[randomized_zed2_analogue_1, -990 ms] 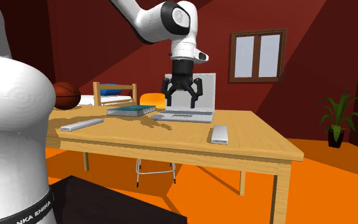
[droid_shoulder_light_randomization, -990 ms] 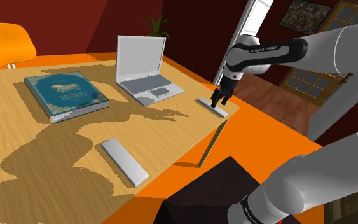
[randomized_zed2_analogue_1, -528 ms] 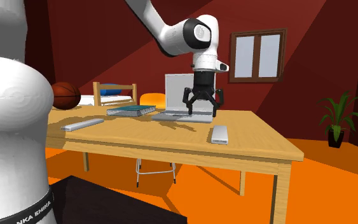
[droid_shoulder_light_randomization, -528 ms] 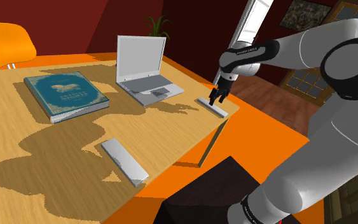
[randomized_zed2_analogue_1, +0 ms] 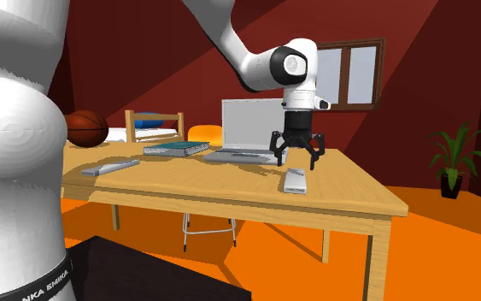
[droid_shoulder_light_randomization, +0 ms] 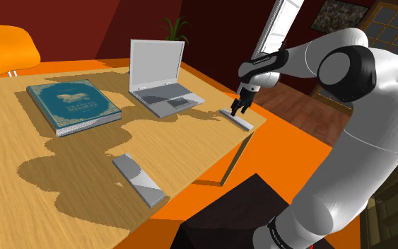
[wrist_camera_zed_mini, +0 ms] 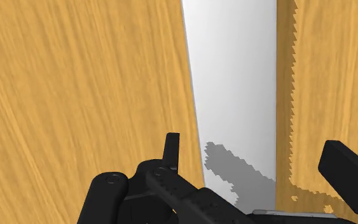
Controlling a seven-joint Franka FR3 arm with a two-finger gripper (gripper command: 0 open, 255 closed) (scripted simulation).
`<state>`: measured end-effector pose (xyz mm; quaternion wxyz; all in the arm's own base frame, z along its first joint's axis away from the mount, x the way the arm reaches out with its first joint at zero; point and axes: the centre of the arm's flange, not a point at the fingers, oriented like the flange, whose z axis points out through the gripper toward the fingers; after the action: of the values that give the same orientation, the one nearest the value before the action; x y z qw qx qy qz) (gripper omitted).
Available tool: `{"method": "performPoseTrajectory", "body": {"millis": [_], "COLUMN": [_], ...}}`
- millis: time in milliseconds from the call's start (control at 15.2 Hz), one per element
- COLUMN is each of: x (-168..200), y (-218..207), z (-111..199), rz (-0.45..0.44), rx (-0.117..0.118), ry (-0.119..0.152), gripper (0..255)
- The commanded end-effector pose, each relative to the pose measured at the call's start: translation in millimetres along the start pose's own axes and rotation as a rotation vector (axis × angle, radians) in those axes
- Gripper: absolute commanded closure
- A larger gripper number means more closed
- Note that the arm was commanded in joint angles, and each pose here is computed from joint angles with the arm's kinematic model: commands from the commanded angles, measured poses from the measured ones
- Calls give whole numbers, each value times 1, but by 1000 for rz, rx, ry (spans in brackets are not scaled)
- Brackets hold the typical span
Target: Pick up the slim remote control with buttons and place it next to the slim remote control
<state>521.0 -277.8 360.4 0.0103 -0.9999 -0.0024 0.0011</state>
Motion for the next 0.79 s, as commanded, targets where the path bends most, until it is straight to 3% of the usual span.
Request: {"method": "performPoseTrajectory", "body": {"millis": [0, 264, 726], "x": [2, 2, 2], "y": [2, 2, 2], "z": [10, 34, 34], "rz": [0, 0, 0], "rx": [-1, -1, -1], "ry": [1, 1, 1], "gripper": [0, 0, 0]}}
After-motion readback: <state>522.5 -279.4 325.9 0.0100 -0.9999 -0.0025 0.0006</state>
